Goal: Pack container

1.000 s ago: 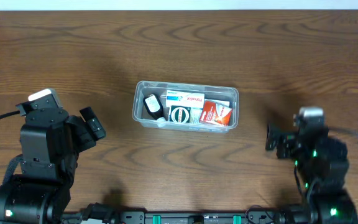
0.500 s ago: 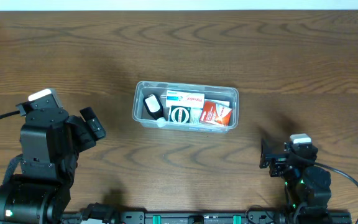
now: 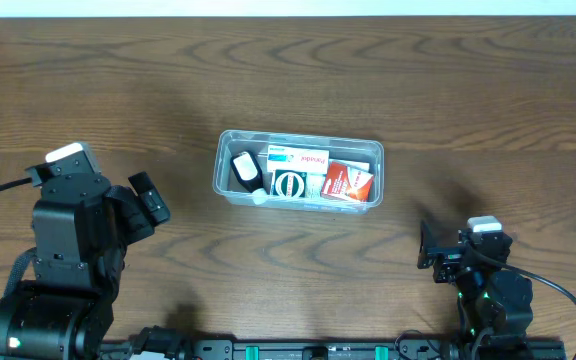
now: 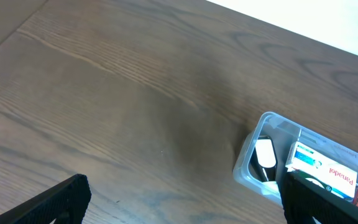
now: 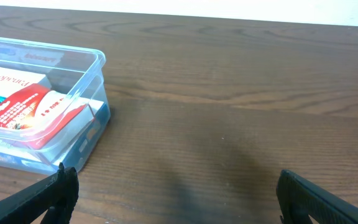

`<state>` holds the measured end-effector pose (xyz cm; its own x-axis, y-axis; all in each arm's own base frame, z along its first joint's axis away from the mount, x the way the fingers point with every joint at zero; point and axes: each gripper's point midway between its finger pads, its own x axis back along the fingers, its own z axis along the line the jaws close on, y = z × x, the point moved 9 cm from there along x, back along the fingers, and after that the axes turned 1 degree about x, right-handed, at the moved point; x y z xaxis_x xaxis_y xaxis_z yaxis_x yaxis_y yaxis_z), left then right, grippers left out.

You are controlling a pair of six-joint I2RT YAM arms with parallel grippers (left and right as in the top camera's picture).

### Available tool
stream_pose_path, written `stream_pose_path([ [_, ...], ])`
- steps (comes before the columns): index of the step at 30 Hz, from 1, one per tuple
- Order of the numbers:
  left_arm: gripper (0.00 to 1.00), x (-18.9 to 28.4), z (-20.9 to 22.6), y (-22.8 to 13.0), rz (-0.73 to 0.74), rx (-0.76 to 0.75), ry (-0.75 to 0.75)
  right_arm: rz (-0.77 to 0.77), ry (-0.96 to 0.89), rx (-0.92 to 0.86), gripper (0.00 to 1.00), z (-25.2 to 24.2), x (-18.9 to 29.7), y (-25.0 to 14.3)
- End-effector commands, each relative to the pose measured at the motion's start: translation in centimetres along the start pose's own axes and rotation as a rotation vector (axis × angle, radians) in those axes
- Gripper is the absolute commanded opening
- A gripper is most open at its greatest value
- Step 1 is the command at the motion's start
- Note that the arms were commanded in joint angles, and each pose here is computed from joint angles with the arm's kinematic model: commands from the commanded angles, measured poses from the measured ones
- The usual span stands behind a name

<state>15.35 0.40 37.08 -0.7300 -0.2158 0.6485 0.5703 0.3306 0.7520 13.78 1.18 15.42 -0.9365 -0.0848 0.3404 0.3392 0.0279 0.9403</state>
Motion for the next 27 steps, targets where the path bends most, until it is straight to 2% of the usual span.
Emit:
stream_pose_path([
  [1,0.98,0.3,0.2,0.3,-0.016,-0.006,0.015,-0.004,-0.015,0.011,0.99,-0.2,0.0,-0.1],
  [15,0.98,0.3,0.3,0.3,-0.013,-0.033,0.027,-0.004,-0.015,0.011,0.99,-0.2,0.0,-0.1],
  [22,0.98,0.8,2.0,-1.6,0.041,-0.120,0.096,-0.004,-0.015,0.011,0.99,-0.2,0.0,-0.1],
  [27,0.98,-0.9,3.0,-3.7,-0.012,-0.051,0.109,-0.004,-0.015,0.011,0.99,-0.2,0.0,-0.1],
])
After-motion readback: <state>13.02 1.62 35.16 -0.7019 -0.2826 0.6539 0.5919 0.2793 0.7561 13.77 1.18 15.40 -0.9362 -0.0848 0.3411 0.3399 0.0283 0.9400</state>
